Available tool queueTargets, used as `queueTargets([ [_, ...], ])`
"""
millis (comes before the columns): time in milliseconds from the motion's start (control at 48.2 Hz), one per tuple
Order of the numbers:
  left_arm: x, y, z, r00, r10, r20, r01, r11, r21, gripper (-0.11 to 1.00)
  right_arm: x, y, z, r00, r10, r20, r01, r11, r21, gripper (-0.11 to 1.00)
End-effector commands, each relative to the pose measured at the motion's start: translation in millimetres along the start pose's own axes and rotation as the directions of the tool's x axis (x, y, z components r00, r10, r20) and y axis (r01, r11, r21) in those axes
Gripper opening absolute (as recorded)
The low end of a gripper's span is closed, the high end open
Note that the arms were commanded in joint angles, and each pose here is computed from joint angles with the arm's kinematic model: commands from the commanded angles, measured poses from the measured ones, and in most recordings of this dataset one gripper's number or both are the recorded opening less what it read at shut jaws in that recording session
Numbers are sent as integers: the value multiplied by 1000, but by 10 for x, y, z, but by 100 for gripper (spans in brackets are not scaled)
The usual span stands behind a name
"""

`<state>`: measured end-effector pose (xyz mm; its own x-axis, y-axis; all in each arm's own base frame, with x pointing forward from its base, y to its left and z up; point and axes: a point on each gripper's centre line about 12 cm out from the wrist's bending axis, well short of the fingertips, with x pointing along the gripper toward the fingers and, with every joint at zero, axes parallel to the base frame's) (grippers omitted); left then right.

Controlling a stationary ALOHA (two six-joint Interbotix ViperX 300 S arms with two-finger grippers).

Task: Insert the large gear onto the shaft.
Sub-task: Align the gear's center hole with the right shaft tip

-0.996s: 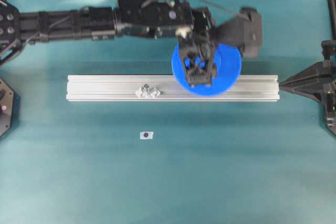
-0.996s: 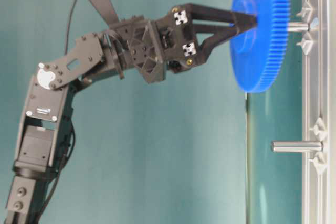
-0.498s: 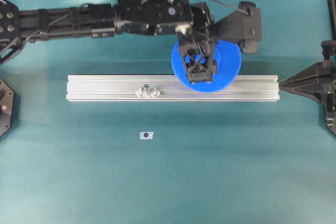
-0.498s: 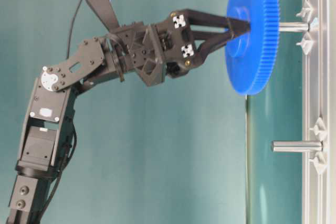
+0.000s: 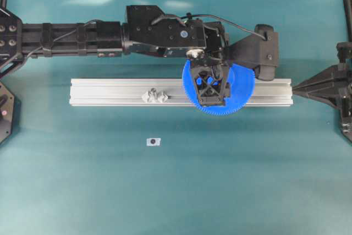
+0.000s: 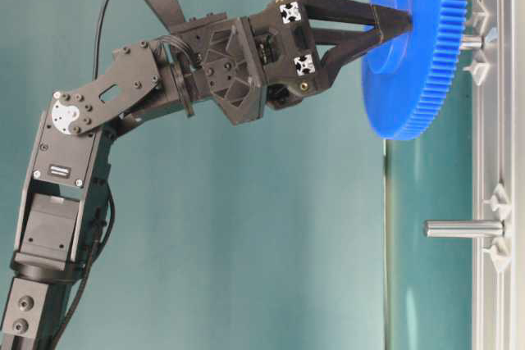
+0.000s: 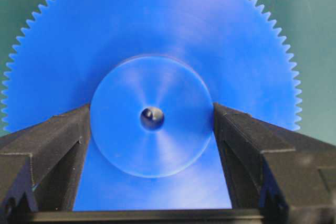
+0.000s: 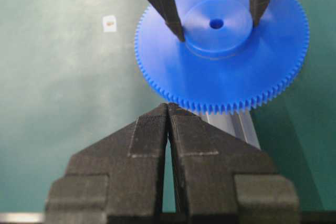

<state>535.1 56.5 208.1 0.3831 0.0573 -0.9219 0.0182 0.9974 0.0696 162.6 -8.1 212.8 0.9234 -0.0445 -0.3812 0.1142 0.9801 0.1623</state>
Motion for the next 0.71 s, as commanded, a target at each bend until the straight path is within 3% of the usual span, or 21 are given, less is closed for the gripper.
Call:
queueTargets([
  [0, -119, -51, 37, 1000, -1, 22, 1, 1000, 6, 76, 3, 4, 41, 1000, 0, 12, -1, 1000, 10, 8],
  [353, -9, 262, -212, 999, 14, -42, -16, 999, -47, 76, 3, 4, 41, 1000, 0, 12, -1, 1000, 10, 8],
  [477, -53, 369, -208, 999, 23, -30, -25, 998, -61, 76, 3, 4, 41, 1000, 0, 12, -1, 1000, 10, 8],
  [685, -44, 348, -192, 999, 22, -28, -24, 998, -58, 76, -6, 3, 49, 1000, 0, 19, 0, 1000, 9, 8],
])
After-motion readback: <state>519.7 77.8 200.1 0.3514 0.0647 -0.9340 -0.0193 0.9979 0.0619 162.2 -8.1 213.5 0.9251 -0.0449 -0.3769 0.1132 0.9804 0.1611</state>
